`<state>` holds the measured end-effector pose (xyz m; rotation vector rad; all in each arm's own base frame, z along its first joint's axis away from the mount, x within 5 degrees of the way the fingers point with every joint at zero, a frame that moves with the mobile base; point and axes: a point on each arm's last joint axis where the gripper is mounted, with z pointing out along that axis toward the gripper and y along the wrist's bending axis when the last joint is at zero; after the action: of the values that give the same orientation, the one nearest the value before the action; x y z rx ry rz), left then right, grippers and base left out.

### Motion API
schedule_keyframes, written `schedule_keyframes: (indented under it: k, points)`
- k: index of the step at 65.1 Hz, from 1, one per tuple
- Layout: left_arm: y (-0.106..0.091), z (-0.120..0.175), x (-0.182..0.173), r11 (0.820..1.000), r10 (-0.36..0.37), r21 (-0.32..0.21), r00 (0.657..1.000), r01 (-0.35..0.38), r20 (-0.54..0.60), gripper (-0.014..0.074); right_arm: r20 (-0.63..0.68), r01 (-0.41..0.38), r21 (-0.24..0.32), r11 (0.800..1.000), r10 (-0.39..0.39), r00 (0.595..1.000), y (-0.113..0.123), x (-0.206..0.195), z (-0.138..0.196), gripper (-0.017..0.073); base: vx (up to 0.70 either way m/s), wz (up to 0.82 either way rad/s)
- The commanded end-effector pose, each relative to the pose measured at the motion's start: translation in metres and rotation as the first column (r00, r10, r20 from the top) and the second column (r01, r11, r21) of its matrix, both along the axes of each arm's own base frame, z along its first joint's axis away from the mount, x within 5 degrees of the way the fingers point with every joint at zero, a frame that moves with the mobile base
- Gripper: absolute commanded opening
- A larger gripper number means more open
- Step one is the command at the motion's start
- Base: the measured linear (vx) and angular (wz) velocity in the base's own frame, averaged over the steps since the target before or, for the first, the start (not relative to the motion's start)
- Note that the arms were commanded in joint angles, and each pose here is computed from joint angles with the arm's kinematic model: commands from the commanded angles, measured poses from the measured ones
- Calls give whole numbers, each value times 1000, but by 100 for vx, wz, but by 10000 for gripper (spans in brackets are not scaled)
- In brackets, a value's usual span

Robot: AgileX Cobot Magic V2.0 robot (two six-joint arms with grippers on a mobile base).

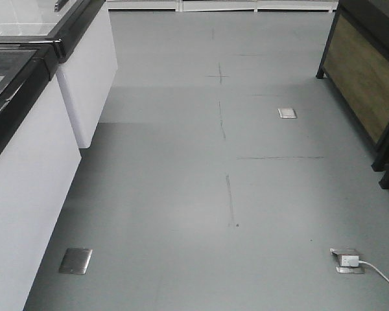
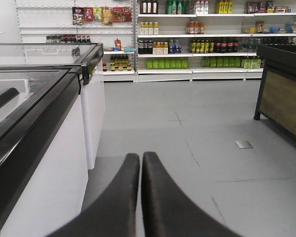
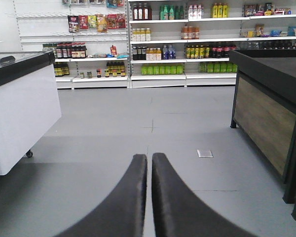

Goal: Left arm holds basket, right arm returns cookies

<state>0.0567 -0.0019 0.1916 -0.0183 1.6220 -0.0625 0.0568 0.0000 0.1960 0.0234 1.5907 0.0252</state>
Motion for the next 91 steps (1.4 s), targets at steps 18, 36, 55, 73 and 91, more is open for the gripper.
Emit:
schedule_keyframes:
  k: [18, 36, 55, 73, 91]
  points:
    - [0, 17, -2, 1000, -3, -4, 994, 3, 111, -6, 69, -8, -2, 1000, 8, 998, 0, 0, 2, -10, 0, 0]
    - [0, 17, -2, 1000, -3, -4, 994, 3, 111, -6, 69, -8, -2, 1000, 9, 998, 1, 0, 2, -10, 0, 0]
    - [0, 17, -2, 1000, -3, -4, 994, 3, 111, -6, 68, -8, -2, 1000, 9, 998, 1, 0, 1, -10, 0, 0]
    - [0, 17, -2, 1000, -3, -4, 994, 3, 111, -6, 68, -8, -2, 1000, 9, 998, 1, 0, 1, -10, 0, 0]
    - [0, 17, -2, 1000, -3, -4, 994, 3, 111, -6, 68, -8, -2, 1000, 9, 998, 1, 0, 1, -10, 0, 0]
